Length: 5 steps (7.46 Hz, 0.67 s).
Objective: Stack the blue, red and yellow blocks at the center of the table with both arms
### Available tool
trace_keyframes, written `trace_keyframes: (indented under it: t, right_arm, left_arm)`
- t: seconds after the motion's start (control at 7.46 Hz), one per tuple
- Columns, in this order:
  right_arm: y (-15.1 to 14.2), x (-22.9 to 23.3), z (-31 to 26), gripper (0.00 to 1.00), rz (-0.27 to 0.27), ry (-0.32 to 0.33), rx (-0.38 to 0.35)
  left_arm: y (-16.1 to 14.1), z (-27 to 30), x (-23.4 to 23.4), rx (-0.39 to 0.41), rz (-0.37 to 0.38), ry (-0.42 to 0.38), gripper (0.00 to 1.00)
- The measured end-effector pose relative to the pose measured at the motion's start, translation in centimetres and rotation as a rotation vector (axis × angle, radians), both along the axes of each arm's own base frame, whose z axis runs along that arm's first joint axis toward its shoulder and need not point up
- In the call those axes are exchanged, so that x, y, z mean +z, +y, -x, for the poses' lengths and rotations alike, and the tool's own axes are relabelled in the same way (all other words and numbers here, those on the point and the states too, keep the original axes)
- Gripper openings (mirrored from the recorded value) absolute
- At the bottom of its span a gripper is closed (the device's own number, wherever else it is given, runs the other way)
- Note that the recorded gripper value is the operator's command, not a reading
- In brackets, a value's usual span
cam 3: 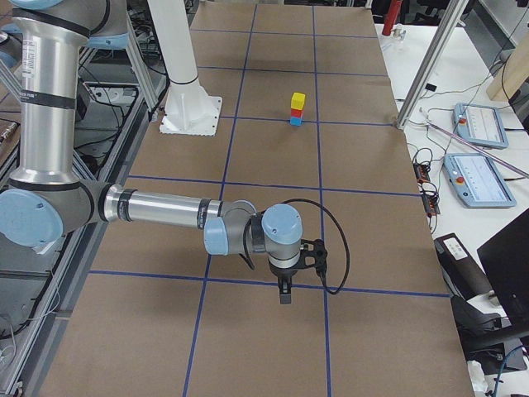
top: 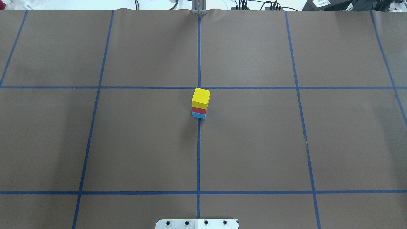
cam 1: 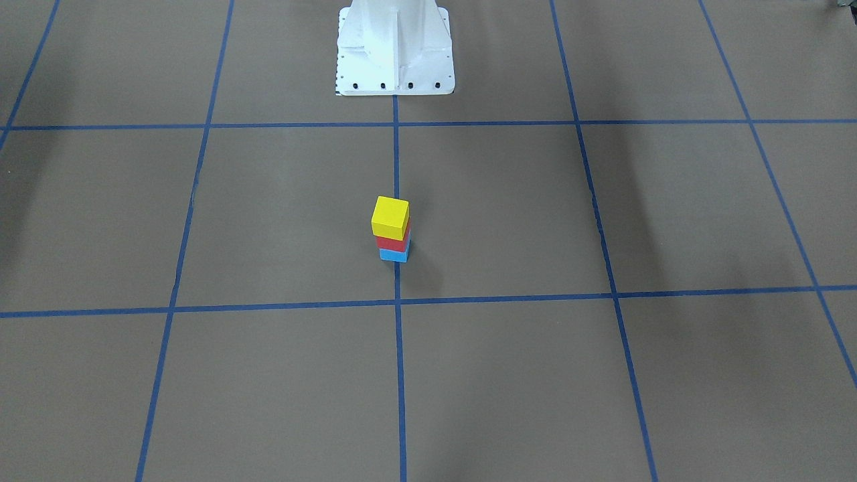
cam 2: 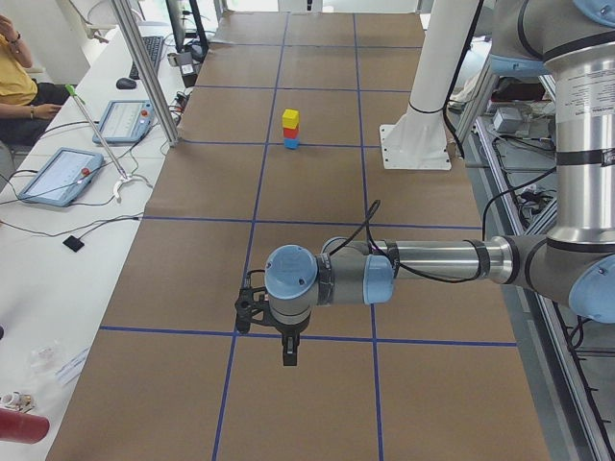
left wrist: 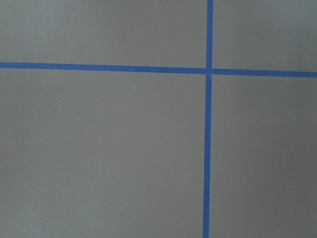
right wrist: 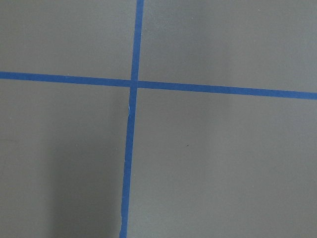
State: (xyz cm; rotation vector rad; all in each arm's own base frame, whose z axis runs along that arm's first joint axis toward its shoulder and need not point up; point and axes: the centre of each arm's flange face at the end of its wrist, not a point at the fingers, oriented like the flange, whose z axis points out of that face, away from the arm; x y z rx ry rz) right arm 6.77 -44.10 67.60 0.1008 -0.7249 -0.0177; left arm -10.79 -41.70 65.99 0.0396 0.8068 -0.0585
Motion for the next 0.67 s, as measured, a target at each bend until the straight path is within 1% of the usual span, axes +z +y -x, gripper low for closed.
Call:
trace_keyframes:
  t: [0.67]
  right_arm:
    - [0.18,0.21,0.11,1.00,0.005,-0.001,-0.002]
  left_arm:
    - [1.19,-0.13,0.87,0.002,0.020,-0.003,1.00]
